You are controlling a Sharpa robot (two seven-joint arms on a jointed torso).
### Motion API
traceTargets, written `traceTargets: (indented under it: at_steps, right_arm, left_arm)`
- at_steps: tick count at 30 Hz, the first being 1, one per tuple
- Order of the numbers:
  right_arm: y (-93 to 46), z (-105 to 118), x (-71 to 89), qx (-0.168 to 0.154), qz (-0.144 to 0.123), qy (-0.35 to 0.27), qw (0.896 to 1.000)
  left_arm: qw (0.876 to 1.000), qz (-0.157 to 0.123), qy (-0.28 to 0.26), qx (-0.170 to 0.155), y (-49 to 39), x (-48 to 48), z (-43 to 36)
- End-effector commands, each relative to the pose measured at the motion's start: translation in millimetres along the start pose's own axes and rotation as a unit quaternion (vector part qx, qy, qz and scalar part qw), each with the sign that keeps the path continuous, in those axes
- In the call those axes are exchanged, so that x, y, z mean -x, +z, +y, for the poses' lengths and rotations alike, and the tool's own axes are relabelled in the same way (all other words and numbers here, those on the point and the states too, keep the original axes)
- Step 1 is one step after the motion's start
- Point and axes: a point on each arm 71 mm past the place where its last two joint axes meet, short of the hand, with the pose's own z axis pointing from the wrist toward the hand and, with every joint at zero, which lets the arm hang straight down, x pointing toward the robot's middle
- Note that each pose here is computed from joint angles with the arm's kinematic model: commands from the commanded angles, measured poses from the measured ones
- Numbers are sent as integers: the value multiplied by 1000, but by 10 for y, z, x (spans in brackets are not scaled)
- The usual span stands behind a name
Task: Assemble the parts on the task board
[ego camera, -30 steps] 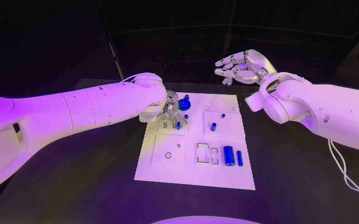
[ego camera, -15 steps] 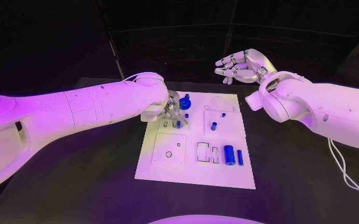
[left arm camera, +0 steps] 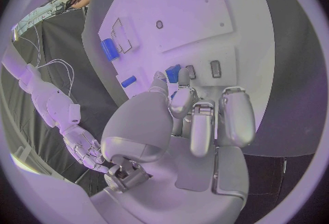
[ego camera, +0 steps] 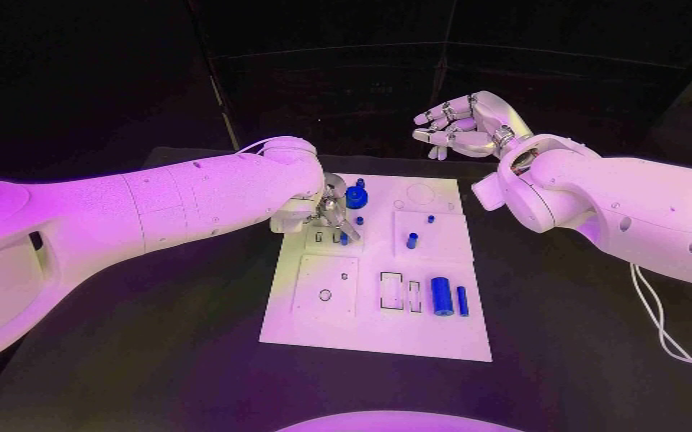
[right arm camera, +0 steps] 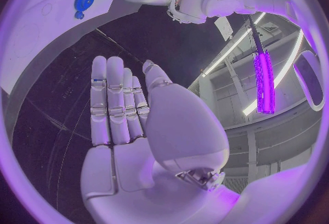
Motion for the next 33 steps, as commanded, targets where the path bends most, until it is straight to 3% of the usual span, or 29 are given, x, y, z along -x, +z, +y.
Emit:
traceTargets:
  at_steps: [1,9,16,33]
  right_arm:
    - [11,19,0,4,1,-2,1000]
    - [18,17,-1,4,1,-2,1000]
    - [31,11,-9,3,3,-2,1000]
    - [60,-12,-31,-6,16,-1,1000]
  left_arm:
    - [1000,10,4,3,-5,-9,-8]
    - [1000,4,-2,1,-8,-4,-10]
    - [999,-20,-45,-13,-28,20,3]
    - [994,-49,-100,-14,-151,-1,186]
